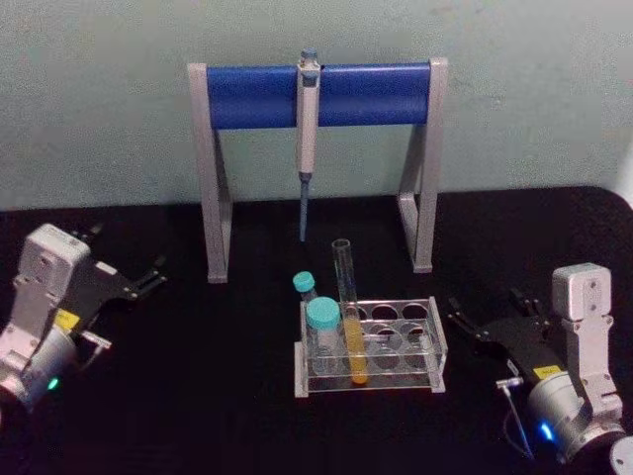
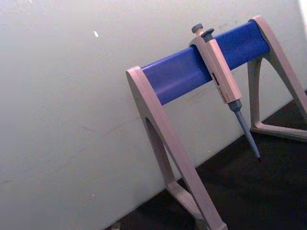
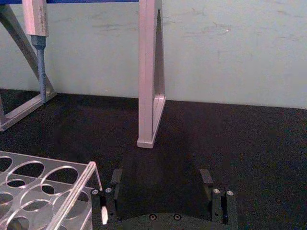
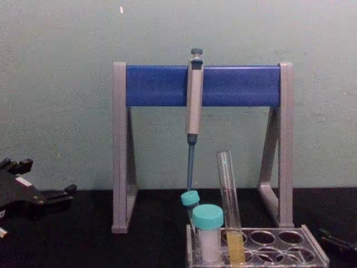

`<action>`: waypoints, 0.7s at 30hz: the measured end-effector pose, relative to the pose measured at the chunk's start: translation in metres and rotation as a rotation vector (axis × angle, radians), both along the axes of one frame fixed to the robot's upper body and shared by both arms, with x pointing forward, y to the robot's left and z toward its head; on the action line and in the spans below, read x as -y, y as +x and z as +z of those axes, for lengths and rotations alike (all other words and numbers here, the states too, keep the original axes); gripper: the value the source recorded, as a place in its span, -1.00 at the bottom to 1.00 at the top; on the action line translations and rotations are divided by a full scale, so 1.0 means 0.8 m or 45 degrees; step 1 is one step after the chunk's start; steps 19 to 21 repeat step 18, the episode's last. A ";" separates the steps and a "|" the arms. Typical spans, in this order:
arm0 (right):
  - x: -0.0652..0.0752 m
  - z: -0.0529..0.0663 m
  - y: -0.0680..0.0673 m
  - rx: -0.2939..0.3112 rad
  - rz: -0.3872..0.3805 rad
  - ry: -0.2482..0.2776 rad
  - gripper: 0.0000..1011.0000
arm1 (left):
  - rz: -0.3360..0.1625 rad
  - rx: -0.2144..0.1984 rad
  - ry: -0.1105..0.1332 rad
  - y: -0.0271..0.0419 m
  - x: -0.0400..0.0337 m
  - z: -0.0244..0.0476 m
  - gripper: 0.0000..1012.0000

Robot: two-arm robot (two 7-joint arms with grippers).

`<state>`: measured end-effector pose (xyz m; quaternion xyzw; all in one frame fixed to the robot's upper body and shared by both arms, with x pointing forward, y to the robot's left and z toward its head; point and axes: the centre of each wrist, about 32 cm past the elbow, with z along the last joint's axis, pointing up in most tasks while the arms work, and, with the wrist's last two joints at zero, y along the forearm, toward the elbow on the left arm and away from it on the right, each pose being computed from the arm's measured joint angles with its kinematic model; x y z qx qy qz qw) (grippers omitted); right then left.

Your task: Pick up the test tube from the test tube rack, shake it, then place it back into the test tube rack.

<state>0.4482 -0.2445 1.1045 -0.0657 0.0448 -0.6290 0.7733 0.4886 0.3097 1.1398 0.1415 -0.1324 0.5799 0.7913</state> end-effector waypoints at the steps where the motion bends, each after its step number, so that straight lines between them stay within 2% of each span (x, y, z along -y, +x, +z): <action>1: 0.000 0.000 0.000 0.000 0.000 0.000 0.98 | 0.000 0.000 0.000 0.0000 0.0000 0.0000 0.98; 21: 0.000 0.000 0.000 0.000 0.000 0.001 0.98 | 0.000 0.000 0.000 0.0000 0.0000 0.0000 0.98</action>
